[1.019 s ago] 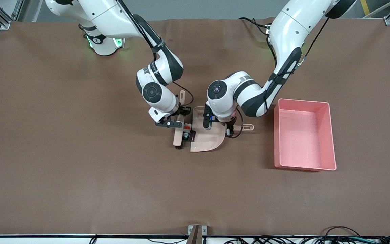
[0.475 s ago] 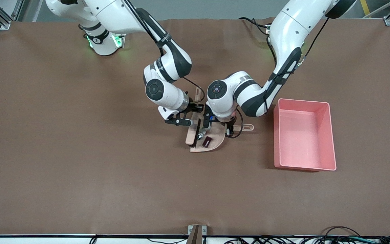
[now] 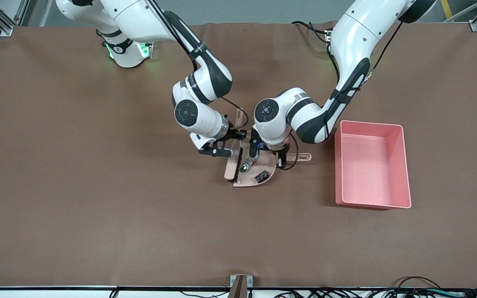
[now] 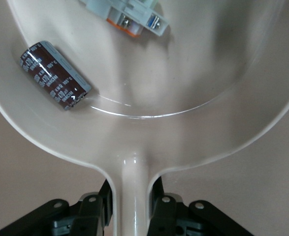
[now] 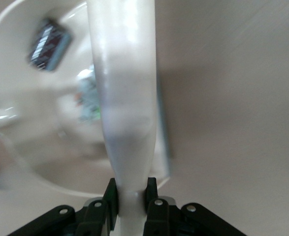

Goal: Clean e-waste and dump in bin
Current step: 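Sweep the capacitor and connector into the dustpan with the right gripper's brush, then carry the dustpan over the pink bin while the right gripper returns the brush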

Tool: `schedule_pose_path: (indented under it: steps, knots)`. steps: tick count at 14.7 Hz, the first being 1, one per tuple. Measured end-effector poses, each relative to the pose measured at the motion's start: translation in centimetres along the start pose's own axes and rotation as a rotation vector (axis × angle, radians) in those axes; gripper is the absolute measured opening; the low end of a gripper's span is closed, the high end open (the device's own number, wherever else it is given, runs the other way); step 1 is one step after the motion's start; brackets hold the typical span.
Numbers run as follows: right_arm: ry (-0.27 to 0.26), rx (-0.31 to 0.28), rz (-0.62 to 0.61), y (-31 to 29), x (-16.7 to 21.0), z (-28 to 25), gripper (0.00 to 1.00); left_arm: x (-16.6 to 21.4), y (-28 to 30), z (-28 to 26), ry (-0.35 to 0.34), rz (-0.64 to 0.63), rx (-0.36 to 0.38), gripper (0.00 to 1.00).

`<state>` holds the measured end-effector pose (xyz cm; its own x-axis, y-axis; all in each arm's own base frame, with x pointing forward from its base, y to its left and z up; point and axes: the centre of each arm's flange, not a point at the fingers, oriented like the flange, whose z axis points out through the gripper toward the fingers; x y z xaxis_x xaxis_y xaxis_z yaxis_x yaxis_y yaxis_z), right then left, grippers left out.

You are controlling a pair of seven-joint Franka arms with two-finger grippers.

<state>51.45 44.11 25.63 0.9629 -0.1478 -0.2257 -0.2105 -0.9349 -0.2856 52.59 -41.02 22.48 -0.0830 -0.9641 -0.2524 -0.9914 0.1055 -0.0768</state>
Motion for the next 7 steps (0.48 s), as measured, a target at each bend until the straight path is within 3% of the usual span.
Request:
schedule_pose_path:
  steps: [4,7]
  knots:
    - [0.035,-0.121,-0.025,4.4,4.7,-2.8,0.26,-1.6,-1.9,-1.8,0.019,-0.039,0.027,0.33]
    - [0.062,-0.169,-0.065,7.4,7.6,-6.0,0.26,-3.1,-3.3,-5.0,0.072,-0.089,0.044,0.33]
